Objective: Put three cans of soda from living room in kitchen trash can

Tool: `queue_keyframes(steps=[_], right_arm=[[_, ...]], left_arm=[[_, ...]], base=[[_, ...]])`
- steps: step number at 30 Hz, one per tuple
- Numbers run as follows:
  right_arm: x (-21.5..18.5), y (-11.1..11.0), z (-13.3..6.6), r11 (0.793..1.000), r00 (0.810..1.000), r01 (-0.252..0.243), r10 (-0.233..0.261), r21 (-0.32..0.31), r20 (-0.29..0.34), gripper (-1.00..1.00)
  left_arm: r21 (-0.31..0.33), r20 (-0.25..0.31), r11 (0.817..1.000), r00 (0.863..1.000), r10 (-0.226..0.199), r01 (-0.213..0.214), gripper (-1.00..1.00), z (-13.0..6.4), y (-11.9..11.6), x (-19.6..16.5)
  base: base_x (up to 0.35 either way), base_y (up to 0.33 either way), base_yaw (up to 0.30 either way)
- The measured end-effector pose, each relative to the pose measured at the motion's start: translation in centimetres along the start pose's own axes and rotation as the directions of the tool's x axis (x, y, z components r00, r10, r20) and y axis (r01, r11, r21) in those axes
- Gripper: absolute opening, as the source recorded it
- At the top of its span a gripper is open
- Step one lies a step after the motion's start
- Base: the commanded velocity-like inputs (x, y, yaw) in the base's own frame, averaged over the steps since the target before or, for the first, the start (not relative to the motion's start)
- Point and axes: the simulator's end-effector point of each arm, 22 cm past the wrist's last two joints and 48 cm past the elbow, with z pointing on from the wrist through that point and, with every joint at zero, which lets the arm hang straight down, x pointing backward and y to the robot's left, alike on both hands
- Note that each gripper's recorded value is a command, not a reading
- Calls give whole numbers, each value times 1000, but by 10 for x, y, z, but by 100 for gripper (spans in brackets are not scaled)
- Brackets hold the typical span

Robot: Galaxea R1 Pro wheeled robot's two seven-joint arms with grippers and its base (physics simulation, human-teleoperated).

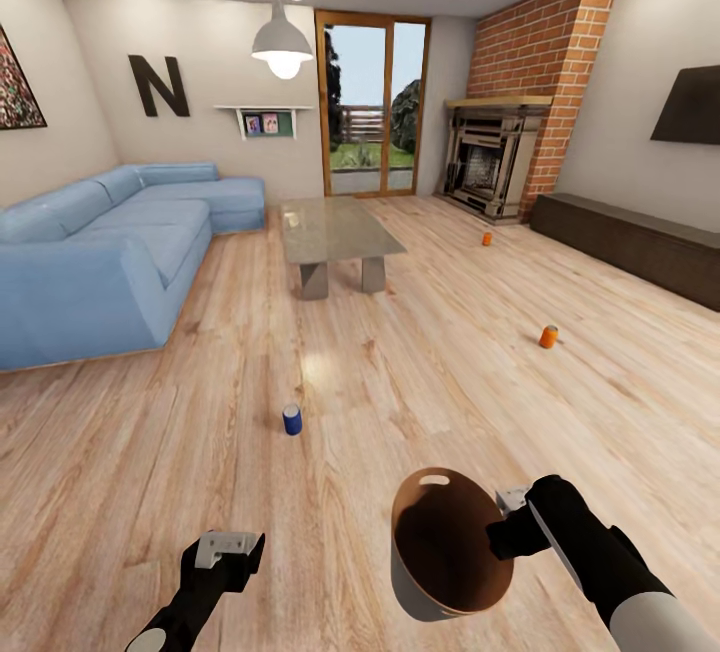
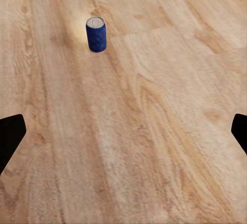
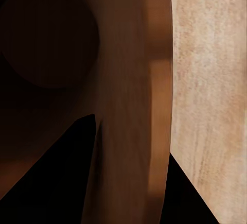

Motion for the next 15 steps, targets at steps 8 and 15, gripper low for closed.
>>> queue_keyframes(steps=[8, 15], right_arm=[[-5, -2, -16, 1000, 1000, -7, 7, 0, 1, -100], [6, -16, -12, 999, 1000, -6, 7, 34, -13, -100]], left_arm=[[0, 2, 1000, 1000, -1, 1, 100, -7, 0, -16], [0, 13, 1000, 1000, 0, 0, 100, -8, -1, -21]], base=[[0, 0, 0], [0, 0, 0]])
